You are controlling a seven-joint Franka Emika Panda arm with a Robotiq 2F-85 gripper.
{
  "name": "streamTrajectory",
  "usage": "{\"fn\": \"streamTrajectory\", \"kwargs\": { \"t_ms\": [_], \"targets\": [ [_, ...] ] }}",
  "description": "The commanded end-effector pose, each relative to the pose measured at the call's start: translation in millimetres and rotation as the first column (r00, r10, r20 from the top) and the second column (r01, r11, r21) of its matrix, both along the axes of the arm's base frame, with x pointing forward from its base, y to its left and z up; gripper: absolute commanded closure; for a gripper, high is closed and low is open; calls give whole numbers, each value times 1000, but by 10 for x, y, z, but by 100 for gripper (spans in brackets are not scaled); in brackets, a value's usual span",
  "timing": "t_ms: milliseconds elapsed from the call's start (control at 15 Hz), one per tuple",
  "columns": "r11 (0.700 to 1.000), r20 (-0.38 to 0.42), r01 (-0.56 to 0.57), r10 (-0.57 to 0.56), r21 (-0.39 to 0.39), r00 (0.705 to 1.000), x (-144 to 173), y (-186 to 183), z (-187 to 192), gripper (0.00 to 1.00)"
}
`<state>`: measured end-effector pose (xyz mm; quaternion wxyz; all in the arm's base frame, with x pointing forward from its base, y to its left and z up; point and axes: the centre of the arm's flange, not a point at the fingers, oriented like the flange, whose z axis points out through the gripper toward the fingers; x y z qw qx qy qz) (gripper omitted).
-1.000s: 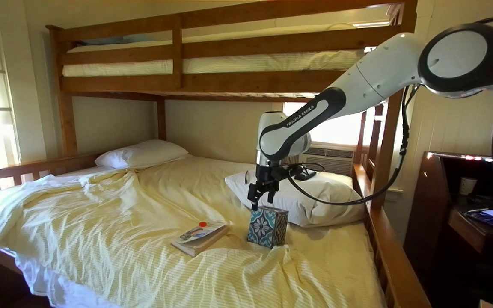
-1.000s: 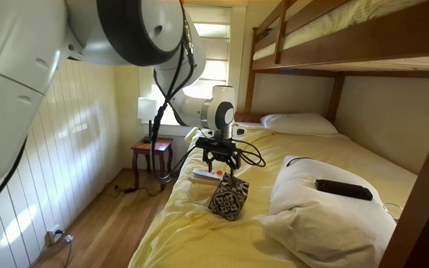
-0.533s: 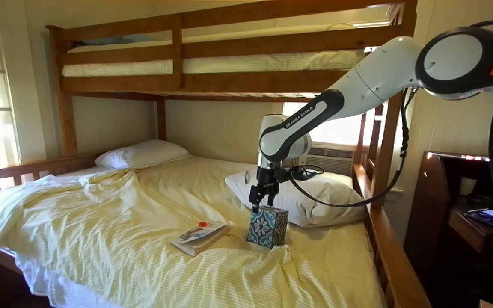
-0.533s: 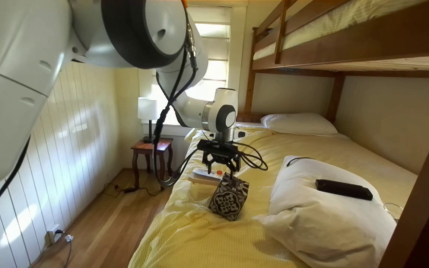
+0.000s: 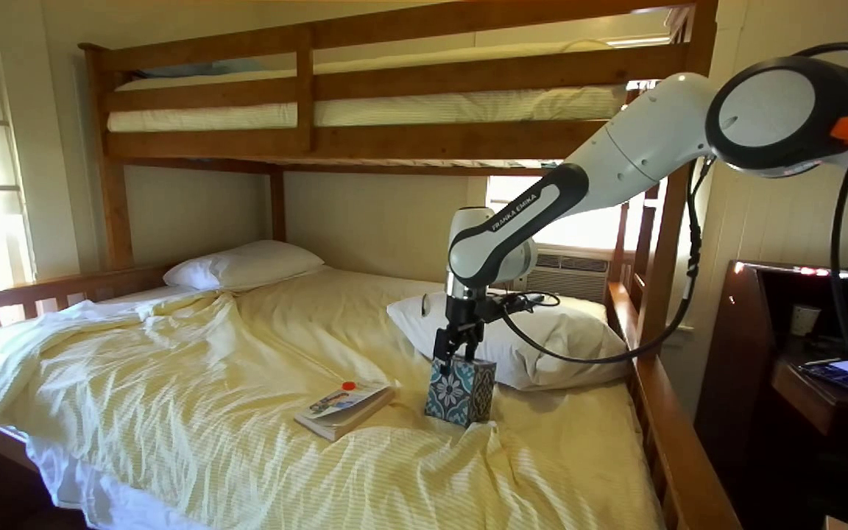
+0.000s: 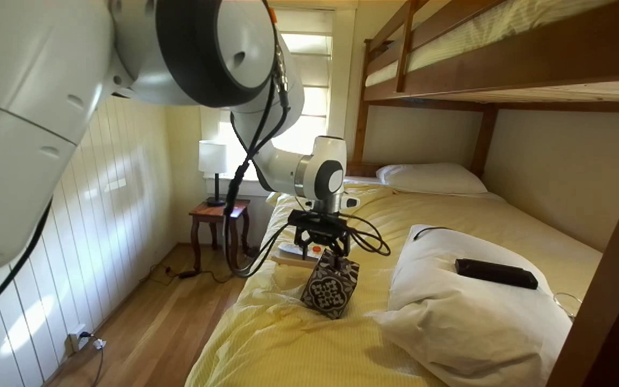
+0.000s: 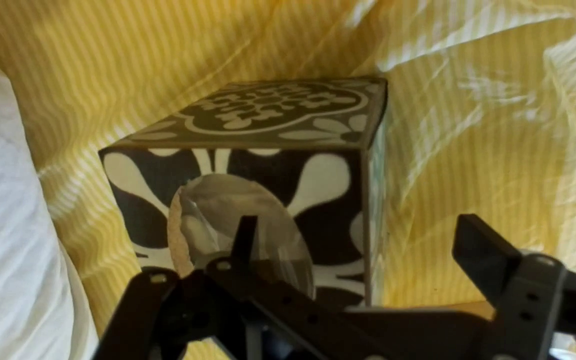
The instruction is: Pick up the box and put it on the handle of the bunker bed
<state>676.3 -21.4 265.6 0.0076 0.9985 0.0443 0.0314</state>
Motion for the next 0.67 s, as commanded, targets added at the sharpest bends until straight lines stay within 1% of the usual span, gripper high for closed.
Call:
{"fn": "streamTrajectory", "kwargs": {
  "t_ms": [0, 267, 467, 600],
  "targets": [
    [999, 4, -33, 33, 13, 999, 83, -101, -241, 26],
    [999, 32, -36, 36, -6, 999, 79, -107, -186, 56],
    [999, 63, -37, 39, -33, 997, 0, -6, 89, 76],
    [998, 65, -47, 49, -35, 997, -36, 67, 245, 90]
  ]
}}
